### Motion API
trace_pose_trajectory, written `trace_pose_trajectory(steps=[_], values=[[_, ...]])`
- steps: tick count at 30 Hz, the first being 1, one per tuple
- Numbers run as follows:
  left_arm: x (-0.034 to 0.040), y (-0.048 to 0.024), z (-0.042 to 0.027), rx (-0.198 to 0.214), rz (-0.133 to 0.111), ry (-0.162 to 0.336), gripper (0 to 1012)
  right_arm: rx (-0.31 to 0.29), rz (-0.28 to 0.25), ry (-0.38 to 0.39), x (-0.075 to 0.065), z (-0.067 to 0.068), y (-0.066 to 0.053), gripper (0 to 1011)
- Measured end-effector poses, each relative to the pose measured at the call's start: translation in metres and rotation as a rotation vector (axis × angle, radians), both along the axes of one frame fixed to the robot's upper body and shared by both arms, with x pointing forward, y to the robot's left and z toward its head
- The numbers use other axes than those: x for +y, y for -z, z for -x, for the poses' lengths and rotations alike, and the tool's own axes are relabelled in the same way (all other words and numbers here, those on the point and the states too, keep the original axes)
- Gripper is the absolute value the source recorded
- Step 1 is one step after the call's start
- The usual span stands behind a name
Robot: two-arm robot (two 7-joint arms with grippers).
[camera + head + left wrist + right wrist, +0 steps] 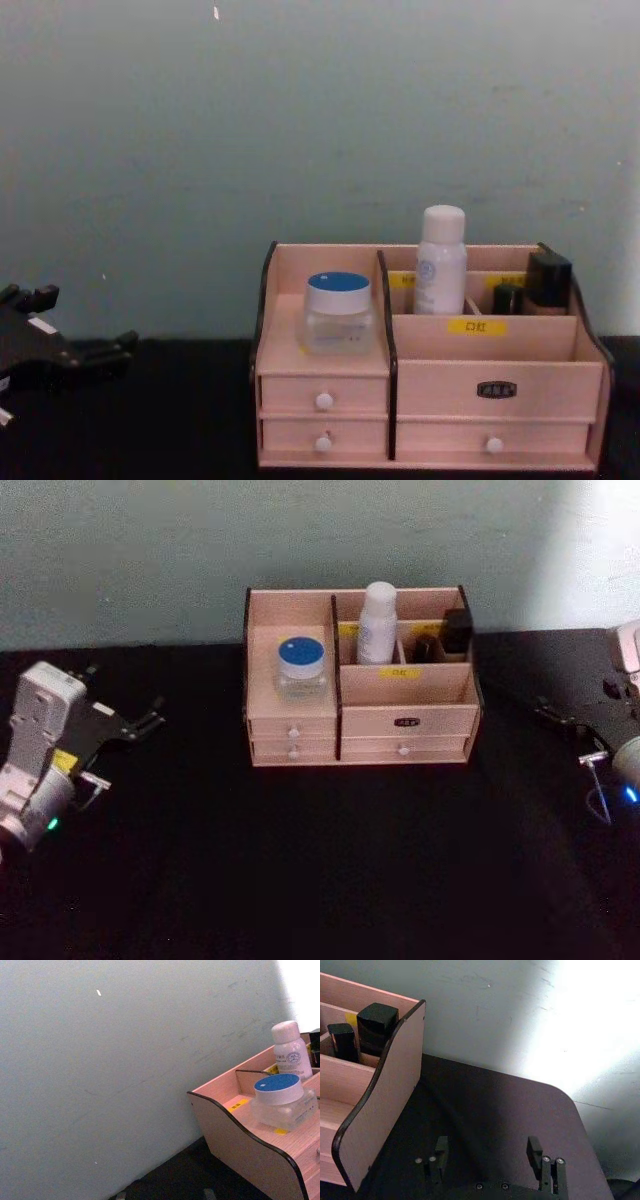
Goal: Pick up the facial cleanser and watermelon frost from the table and place them into the tiered storage box.
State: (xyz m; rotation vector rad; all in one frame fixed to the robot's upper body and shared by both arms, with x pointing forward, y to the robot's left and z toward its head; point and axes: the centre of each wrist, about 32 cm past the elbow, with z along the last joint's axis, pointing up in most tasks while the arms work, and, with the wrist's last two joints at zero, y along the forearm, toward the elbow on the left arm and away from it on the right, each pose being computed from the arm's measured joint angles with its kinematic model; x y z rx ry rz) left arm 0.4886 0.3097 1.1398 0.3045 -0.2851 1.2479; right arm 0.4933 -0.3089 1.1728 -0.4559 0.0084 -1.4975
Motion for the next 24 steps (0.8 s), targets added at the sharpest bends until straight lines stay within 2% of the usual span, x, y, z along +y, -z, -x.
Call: trace_pose_trajectory(steps=[24], values=[[0.0000,0.0000,0.0000,0.000,0.000,0.000,1001,0.000,0.000,0.000,0.0000,0.0000,0.0000,1003]])
